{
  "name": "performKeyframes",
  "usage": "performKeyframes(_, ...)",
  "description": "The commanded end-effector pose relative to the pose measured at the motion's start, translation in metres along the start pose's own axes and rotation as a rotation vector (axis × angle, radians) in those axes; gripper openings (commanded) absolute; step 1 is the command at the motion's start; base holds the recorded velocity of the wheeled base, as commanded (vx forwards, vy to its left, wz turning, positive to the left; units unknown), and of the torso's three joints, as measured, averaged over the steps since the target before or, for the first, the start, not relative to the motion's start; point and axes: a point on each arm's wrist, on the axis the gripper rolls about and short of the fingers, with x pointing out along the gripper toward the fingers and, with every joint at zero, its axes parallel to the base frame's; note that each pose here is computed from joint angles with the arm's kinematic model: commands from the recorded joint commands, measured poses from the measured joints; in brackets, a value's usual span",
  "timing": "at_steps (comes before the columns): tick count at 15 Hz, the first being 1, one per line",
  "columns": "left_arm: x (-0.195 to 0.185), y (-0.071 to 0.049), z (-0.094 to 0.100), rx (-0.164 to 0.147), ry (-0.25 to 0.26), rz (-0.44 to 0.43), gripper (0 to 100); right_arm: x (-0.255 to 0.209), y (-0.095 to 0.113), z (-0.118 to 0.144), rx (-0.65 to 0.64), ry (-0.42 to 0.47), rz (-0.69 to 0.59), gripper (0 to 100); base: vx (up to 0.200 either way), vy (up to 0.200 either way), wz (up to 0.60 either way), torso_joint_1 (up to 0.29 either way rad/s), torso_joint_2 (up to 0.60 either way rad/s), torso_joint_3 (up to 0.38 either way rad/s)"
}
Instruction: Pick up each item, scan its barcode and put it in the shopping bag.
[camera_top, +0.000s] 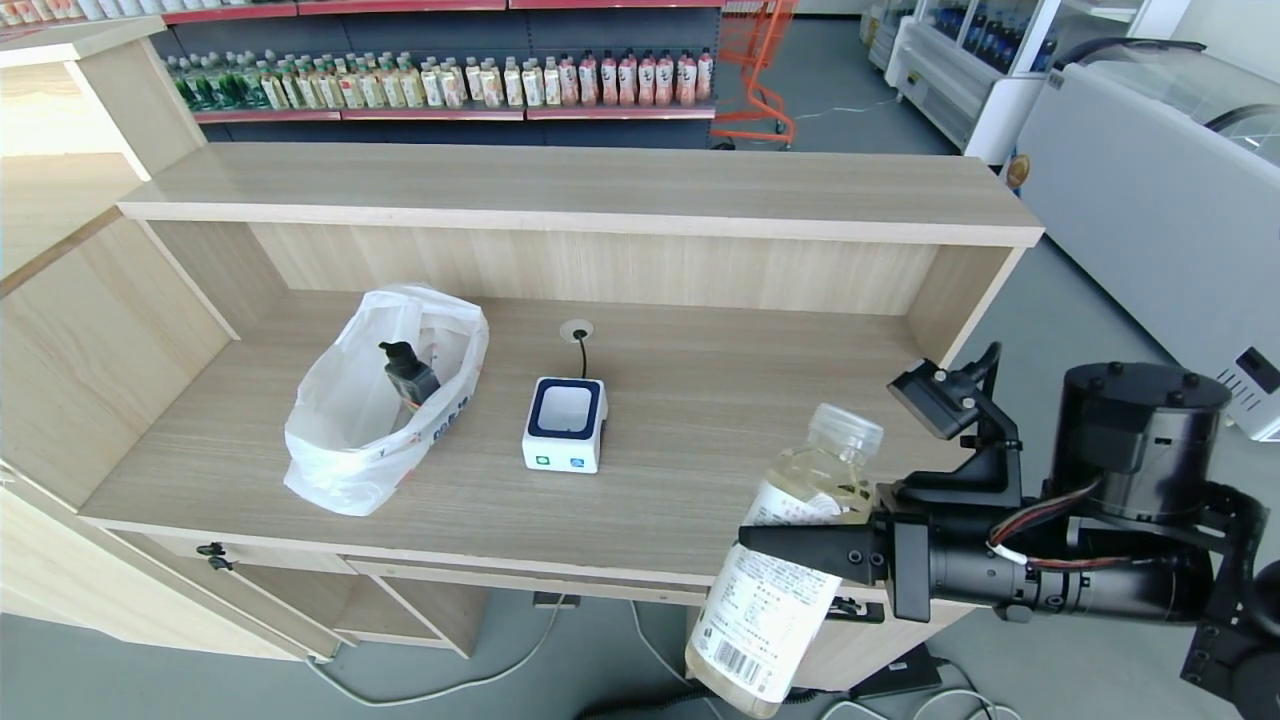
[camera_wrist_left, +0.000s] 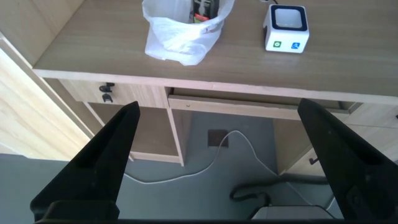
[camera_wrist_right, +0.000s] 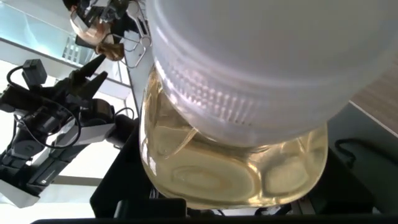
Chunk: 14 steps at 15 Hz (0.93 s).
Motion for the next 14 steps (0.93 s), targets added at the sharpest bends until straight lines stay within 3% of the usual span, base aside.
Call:
performKeyframes(1, 0.0, 0.0, 0.0, 0.001, 0.0, 0.001, 100, -0.003, 0.003, 0.002, -0.008, -0.01, 0.003, 0, 0.0, 0.0, 0.0, 0.0, 0.0, 0.0)
performKeyframes(11, 0.0, 0.0, 0.0, 0.001, 0.002, 0.001, 100, -0.009, 0.002, 0.004, -0.111, -0.026, -0.015, 0, 0.0, 0.0, 0.0, 0.0, 0.0, 0.0)
performKeyframes(12, 0.0, 0.0, 0.0, 0.001, 0.002, 0.001, 100, -0.013, 0.001, 0.009, -0.186, -0.051, -0.034, 0, 0.0, 0.0, 0.0, 0.0, 0.0, 0.0)
performKeyframes(14, 0.0, 0.0, 0.0, 0.001, 0.0, 0.001, 100, -0.022, -0.008, 0.027, -0.518, -0.11, -0.154, 0, 0.0, 0.0, 0.0, 0.0, 0.0, 0.0)
